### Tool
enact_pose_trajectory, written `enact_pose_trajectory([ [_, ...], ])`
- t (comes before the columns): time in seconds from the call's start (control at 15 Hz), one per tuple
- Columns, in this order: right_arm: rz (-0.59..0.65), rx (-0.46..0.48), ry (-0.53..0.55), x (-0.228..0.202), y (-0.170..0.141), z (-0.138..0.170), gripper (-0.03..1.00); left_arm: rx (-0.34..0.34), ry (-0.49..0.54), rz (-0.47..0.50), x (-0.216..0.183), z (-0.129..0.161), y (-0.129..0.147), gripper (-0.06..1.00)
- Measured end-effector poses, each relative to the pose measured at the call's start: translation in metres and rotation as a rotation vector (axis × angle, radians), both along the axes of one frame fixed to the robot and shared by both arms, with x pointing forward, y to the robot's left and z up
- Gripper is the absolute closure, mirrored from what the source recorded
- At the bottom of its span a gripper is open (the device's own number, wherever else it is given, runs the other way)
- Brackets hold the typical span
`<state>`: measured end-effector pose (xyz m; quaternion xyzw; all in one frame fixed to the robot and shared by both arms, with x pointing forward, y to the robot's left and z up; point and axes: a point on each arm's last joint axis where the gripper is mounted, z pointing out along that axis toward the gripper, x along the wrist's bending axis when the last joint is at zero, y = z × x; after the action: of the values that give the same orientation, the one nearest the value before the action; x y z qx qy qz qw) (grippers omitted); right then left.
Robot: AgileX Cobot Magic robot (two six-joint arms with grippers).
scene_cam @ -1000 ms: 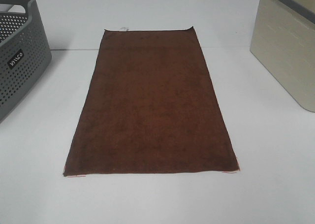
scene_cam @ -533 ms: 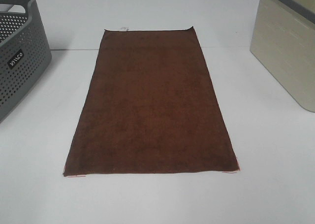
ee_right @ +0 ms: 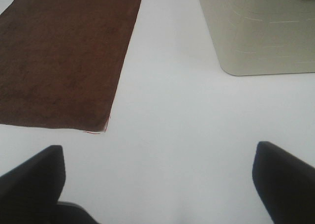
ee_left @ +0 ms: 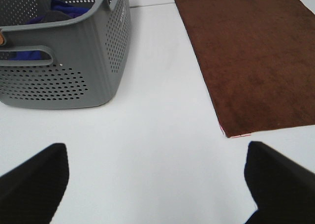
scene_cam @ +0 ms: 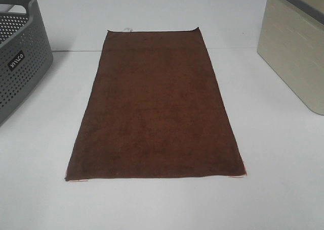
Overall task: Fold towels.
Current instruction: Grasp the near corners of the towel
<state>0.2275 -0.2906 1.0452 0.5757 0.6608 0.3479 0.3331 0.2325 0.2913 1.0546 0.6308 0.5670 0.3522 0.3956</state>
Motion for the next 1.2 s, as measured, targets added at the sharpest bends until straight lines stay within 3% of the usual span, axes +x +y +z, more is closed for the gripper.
enact_pose_trajectory([
  [1.2, 0.000, 0.000, 0.000, 0.0000, 0.0000, 0.0000, 0.00, 0.000, 0.000, 0.000, 0.0000, 0.0000, 0.0000, 0.03],
])
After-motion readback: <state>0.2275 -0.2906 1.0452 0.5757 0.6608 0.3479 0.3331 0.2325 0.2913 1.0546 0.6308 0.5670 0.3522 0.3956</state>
